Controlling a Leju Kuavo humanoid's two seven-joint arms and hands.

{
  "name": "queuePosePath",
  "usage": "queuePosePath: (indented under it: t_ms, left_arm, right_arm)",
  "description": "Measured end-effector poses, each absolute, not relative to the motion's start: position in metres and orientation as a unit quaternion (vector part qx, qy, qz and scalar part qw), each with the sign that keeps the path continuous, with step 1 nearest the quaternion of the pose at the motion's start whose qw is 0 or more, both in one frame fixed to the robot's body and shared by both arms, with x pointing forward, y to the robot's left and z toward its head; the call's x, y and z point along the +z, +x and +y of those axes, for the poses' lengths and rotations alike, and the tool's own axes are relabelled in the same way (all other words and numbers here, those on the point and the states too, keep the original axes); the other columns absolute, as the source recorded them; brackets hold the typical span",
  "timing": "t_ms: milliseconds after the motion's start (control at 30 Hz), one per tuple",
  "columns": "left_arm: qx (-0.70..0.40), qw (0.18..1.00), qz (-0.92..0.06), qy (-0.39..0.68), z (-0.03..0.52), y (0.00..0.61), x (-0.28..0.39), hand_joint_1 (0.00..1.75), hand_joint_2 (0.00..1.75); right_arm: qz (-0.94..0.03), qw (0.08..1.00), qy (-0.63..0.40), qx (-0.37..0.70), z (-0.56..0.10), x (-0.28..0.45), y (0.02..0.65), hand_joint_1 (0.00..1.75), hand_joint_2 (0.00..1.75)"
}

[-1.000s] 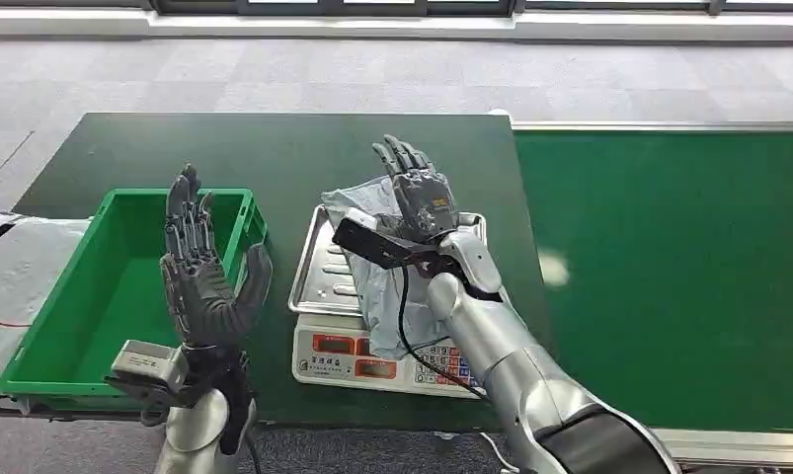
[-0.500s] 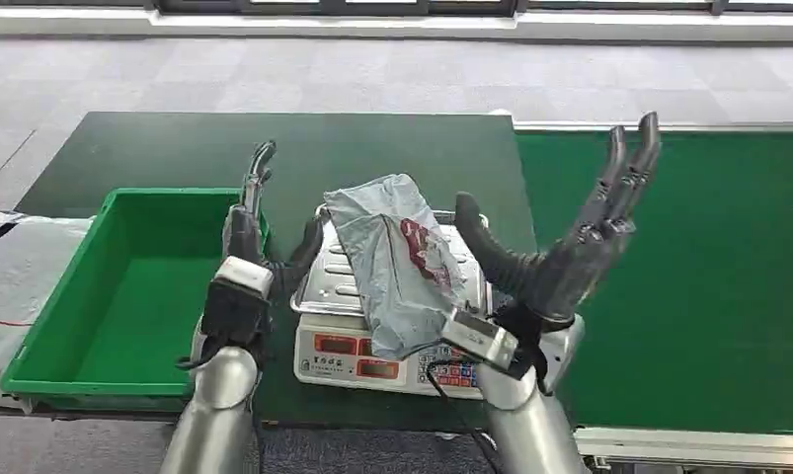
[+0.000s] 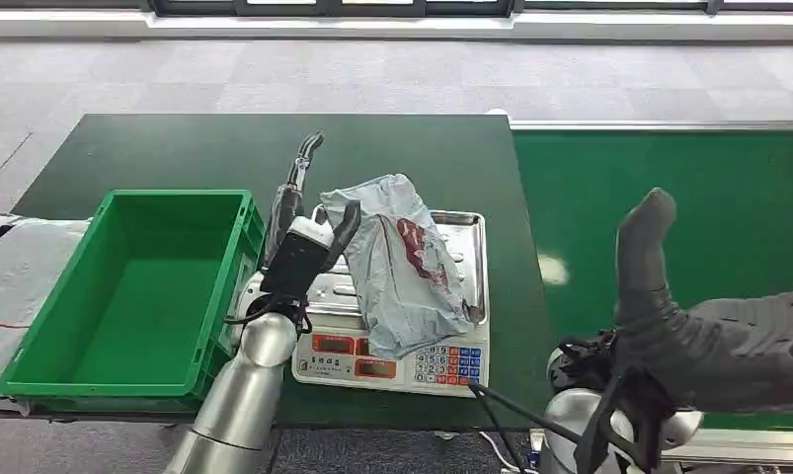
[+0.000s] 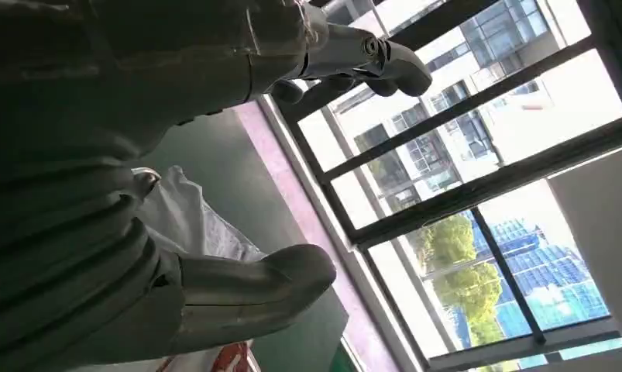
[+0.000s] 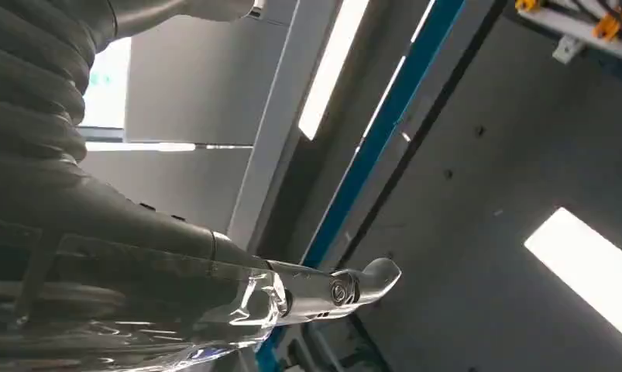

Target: Moved the parcel from conveyor to table for the left to box.

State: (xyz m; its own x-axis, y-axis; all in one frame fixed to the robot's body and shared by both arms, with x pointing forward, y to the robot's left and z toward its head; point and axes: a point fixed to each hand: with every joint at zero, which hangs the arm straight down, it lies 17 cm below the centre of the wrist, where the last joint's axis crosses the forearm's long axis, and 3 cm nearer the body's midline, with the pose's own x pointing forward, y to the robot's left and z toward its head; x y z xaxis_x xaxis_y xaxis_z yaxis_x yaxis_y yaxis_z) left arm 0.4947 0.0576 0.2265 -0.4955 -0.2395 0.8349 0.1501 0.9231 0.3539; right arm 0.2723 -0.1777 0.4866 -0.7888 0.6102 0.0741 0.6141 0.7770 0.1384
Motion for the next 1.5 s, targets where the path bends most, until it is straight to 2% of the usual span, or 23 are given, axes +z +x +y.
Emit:
queuePosePath:
  t_ms: [300,500,833,1300,1333,1367,1500]
  left_arm:
    - [-0.282,0.517,-0.807,0.025,0.009,0.498,0.198,0.00,1.75]
    - [-0.368,0.548,-0.750,0.024,-0.029,0.486,0.136,0.00,1.75]
    - [-0.437,0.616,-0.655,0.040,-0.025,0.467,0.046,0.00,1.75]
    - [-0.496,0.623,-0.599,0.074,-0.016,0.456,0.010,0.00,1.75]
    - [-0.504,0.621,-0.595,0.080,-0.015,0.456,0.008,0.12,1.75]
    - [-0.508,0.619,-0.593,0.084,-0.015,0.456,0.007,1.75,1.75]
    - [-0.515,0.614,-0.591,0.093,-0.014,0.457,0.007,1.75,1.75]
  right_arm:
    - [-0.951,0.026,-0.294,-0.092,-0.176,0.486,0.277,0.00,1.75]
    - [-0.955,0.052,-0.280,-0.089,-0.172,0.476,0.293,0.00,1.75]
    - [-0.954,0.081,-0.278,-0.082,-0.172,0.462,0.311,0.00,1.75]
    - [-0.951,0.091,-0.287,-0.068,-0.169,0.454,0.320,0.00,1.75]
    - [-0.951,0.092,-0.287,-0.067,-0.169,0.453,0.321,0.00,1.75]
    - [-0.951,0.093,-0.286,-0.067,-0.168,0.452,0.322,0.00,1.75]
    - [-0.951,0.096,-0.286,-0.064,-0.167,0.451,0.324,0.00,1.75]
